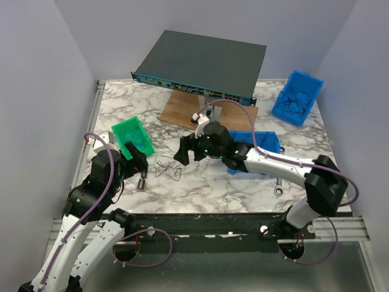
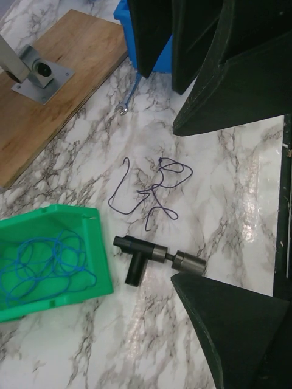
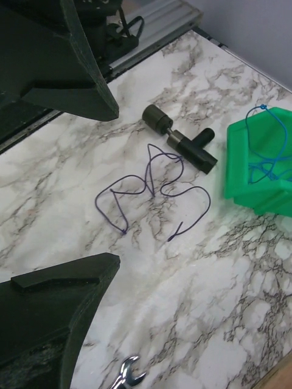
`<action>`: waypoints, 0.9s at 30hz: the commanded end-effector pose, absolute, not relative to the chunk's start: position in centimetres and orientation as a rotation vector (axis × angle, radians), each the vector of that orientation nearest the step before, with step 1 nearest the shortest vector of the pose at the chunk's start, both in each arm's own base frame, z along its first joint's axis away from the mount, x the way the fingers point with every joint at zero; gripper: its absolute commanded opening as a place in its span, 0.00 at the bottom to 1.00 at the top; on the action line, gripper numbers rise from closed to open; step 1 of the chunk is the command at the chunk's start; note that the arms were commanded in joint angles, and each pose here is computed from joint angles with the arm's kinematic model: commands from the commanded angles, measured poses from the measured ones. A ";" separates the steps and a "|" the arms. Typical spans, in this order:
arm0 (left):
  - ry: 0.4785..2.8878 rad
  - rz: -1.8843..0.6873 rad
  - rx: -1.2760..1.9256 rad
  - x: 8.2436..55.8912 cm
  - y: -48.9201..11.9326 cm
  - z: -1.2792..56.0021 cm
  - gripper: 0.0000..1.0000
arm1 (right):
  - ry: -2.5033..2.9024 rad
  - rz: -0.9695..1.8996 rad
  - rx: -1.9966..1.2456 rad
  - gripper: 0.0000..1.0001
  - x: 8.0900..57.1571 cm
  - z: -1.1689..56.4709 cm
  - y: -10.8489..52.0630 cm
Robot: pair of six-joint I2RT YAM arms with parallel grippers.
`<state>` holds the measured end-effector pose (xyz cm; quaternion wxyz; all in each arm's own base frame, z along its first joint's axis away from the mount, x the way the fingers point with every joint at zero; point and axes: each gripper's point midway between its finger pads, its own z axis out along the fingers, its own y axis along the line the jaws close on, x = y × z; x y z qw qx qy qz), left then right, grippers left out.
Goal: Untangle the cables
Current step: Pick up the cable at the center of the board.
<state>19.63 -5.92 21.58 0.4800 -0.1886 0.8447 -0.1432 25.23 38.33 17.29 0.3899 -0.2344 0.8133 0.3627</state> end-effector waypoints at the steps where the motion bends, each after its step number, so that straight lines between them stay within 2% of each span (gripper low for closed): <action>1: 2.045 -0.157 -0.384 18.2 -2.7 23.0 0.99 | 2.031 0.870 -0.637 1.00 26.2 16.9 42.2; 8: 2.010 -0.084 -0.360 17.8 -1.3 23.3 0.99 | 2.114 0.721 -0.745 1.00 25.6 12.0 46.4; 14: 2.004 -0.099 -0.357 17.9 -1.5 22.8 0.98 | 2.169 0.737 -0.811 1.00 25.2 9.6 49.4; 25: 2.005 -0.109 -0.361 18.2 -1.8 22.9 0.98 | 2.250 0.510 -0.920 1.00 24.4 3.8 50.4; 26: 2.004 -0.110 -0.362 18.2 -1.8 23.0 0.99 | 2.254 0.483 -0.930 0.99 24.2 3.3 50.4; 27: 1.998 -0.113 -0.363 18.2 -1.8 23.1 0.99 | 2.256 0.458 -0.938 0.93 24.1 2.8 50.4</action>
